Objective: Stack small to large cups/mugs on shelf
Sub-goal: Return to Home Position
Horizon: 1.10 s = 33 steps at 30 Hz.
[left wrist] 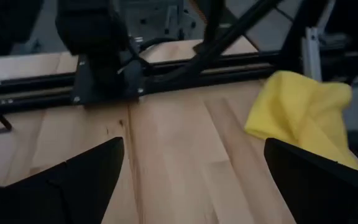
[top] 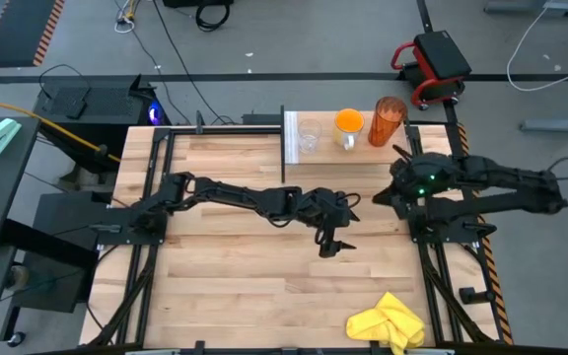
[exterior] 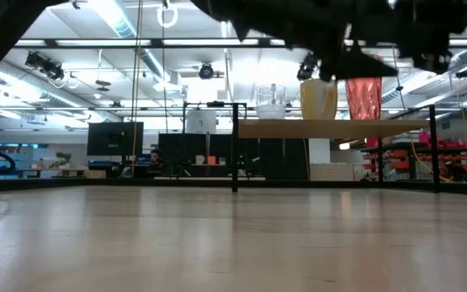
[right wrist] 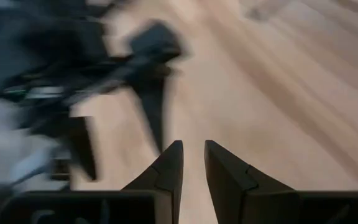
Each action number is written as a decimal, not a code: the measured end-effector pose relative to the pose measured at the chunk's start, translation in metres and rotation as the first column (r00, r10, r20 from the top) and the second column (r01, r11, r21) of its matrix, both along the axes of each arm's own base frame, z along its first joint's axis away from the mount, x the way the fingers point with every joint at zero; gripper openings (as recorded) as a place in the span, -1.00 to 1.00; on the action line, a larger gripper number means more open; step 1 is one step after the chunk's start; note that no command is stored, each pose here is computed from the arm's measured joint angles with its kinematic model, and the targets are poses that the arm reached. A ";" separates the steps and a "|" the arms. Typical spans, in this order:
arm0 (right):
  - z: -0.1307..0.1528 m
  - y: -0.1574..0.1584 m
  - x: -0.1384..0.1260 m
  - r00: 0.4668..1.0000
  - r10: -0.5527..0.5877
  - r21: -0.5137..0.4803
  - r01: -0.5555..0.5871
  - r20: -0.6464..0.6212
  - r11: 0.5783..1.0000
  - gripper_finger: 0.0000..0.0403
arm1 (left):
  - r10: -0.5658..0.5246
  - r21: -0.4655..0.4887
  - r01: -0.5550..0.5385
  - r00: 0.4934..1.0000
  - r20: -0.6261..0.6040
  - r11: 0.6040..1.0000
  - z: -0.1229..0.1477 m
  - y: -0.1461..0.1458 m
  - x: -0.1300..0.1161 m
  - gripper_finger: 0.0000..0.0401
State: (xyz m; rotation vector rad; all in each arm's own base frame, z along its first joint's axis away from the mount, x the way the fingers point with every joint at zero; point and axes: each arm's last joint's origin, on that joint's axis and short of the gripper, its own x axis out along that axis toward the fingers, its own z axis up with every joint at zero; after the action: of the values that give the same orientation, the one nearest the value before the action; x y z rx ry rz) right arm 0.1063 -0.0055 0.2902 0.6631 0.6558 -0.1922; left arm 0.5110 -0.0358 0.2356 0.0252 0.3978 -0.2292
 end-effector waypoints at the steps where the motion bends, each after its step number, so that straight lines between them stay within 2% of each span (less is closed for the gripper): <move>1: 0.002 0.004 0.004 0.998 0.042 -0.002 -0.042 0.054 0.999 -0.64 | -0.007 0.013 0.007 1.000 0.000 1.000 0.007 0.000 -0.003 0.98; 6: 0.019 0.026 0.013 0.934 0.247 -0.076 -0.236 0.259 0.969 -0.64 | -0.019 0.022 0.018 1.000 0.018 1.000 0.033 -0.002 -0.014 0.98; 12: 0.029 0.048 0.016 0.860 0.355 -0.207 -0.297 0.366 0.932 -0.64 | -0.040 0.022 0.040 0.999 -0.019 0.999 0.053 -0.008 -0.029 0.98; 17: 0.040 0.073 0.023 0.726 0.510 -0.339 -0.387 0.461 0.858 -0.64 | -0.174 -0.016 0.174 0.985 0.006 0.985 0.078 -0.024 -0.046 0.98; 21: 0.041 0.094 0.031 0.633 0.611 -0.425 -0.443 0.475 0.789 -0.64 | -0.250 -0.001 0.250 0.967 0.043 0.968 0.099 -0.032 -0.060 0.98; 23: 0.037 0.103 0.035 0.633 0.630 -0.460 -0.441 0.450 0.771 -0.64 | -0.256 0.006 0.256 0.965 0.055 0.967 0.107 -0.033 -0.065 0.98; 26: 0.029 0.114 0.041 0.686 0.610 -0.496 -0.400 0.396 0.771 -0.64 | -0.250 0.007 0.250 0.967 0.046 0.968 0.107 -0.030 -0.065 0.98; 29: 0.019 0.124 0.048 0.740 0.578 -0.528 -0.357 0.343 0.771 -0.64 | -0.223 0.017 0.223 0.975 0.016 0.975 0.103 -0.019 -0.064 0.98; 33: 0.008 0.137 0.053 0.765 0.578 -0.559 -0.358 0.283 0.748 -0.64 | -0.151 -0.005 0.151 0.988 0.020 0.989 0.086 -0.003 -0.061 0.98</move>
State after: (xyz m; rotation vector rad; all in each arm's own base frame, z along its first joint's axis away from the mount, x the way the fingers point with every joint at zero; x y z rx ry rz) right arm 0.1591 0.1319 0.2982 0.0248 0.2935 0.2825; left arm 0.4501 -0.0385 0.3215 0.0508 0.3759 -0.3795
